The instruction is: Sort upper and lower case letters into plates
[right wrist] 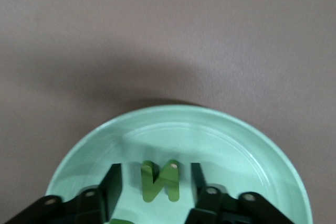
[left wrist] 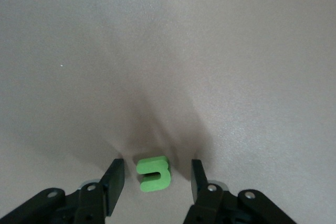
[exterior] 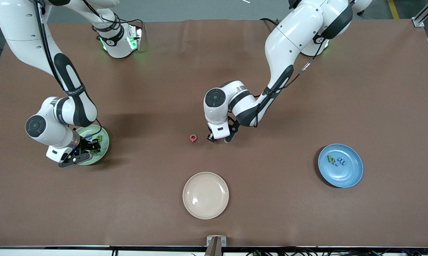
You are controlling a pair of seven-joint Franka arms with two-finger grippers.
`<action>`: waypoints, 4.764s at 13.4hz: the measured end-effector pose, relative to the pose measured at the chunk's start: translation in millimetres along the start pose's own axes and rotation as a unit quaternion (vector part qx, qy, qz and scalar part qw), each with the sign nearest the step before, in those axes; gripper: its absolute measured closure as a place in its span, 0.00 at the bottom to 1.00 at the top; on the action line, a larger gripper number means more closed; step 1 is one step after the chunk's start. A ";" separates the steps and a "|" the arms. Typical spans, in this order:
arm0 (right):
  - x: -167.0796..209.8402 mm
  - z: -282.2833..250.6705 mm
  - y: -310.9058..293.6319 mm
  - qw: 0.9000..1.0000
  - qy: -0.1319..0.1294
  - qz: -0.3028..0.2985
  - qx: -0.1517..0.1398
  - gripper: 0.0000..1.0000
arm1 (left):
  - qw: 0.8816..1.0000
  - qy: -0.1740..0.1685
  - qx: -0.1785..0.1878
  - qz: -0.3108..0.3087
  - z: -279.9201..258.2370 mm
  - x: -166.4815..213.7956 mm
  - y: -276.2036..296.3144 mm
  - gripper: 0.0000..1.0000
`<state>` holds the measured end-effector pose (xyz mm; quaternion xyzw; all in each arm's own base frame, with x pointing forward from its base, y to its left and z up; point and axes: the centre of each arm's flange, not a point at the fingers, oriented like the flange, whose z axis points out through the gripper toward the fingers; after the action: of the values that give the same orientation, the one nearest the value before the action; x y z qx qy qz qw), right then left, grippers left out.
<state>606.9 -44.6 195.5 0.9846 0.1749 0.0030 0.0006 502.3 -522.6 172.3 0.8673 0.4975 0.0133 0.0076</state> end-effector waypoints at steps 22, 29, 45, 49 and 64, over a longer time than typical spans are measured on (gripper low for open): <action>80.1 -26.2 -441.7 0.933 -0.025 0.357 0.016 0.01 | 0.995 0.032 0.034 0.084 -71.7 343.0 14.2 0.73; 96.1 3.1 -450.2 0.933 -0.021 0.359 0.018 0.05 | 0.984 0.006 0.087 0.154 -57.7 485.2 -50.4 0.73; 94.4 15.9 -456.1 0.931 -0.026 0.364 0.022 0.52 | 0.964 0.040 0.047 0.261 -156.5 538.4 -73.3 0.00; 95.2 14.8 -456.2 0.931 -0.025 0.364 0.022 0.63 | 0.930 0.083 0.038 0.356 -249.4 535.2 -81.4 0.00; 33.7 -74.8 -212.6 0.981 -0.037 0.189 0.003 0.63 | 0.878 0.023 0.040 0.476 -476.0 463.1 -180.2 0.00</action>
<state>564.9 166.6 270.0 0.9993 -0.0143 -0.0341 0.0035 565.9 -32.0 650.5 0.9985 0.0248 0.0154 -0.0463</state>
